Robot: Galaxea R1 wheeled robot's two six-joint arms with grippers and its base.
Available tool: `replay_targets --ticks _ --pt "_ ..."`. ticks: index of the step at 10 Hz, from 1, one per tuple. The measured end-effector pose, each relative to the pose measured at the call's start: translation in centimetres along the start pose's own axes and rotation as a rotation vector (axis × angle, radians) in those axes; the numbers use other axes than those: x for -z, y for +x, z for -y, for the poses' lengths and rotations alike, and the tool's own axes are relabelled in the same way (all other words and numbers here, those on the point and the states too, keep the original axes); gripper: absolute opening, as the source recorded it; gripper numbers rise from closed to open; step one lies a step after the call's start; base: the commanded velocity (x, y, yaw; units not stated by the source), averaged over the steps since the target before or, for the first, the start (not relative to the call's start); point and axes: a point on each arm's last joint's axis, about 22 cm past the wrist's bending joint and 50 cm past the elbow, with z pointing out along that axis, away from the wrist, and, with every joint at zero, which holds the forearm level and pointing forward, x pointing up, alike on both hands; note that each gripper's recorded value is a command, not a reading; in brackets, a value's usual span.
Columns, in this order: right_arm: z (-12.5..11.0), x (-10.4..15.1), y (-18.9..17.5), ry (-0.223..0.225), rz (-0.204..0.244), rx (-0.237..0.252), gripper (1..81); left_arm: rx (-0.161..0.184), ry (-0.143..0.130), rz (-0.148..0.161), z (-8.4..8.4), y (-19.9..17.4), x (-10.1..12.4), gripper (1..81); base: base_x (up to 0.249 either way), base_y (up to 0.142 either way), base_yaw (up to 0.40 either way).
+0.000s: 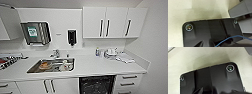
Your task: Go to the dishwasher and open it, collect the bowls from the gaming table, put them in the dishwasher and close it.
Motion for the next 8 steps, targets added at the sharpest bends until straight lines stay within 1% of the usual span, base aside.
replay_targets --ticks 1,7,8 --pt "0.0 0.4 -0.7 -0.001 0.006 -0.003 81.1 0.003 -0.001 0.005 -0.3 -0.5 0.4 81.1 0.000 0.000 0.000" --pt "-0.1 2.3 -6.1 -0.011 0.066 -0.025 81.1 0.034 -0.005 0.069 -1.7 -6.0 2.7 81.1 0.000 0.000 0.000" --pt "-0.1 2.6 -6.6 -0.011 0.069 -0.027 81.1 0.036 0.000 0.073 -1.8 -6.5 2.9 81.1 0.000 0.000 0.000"
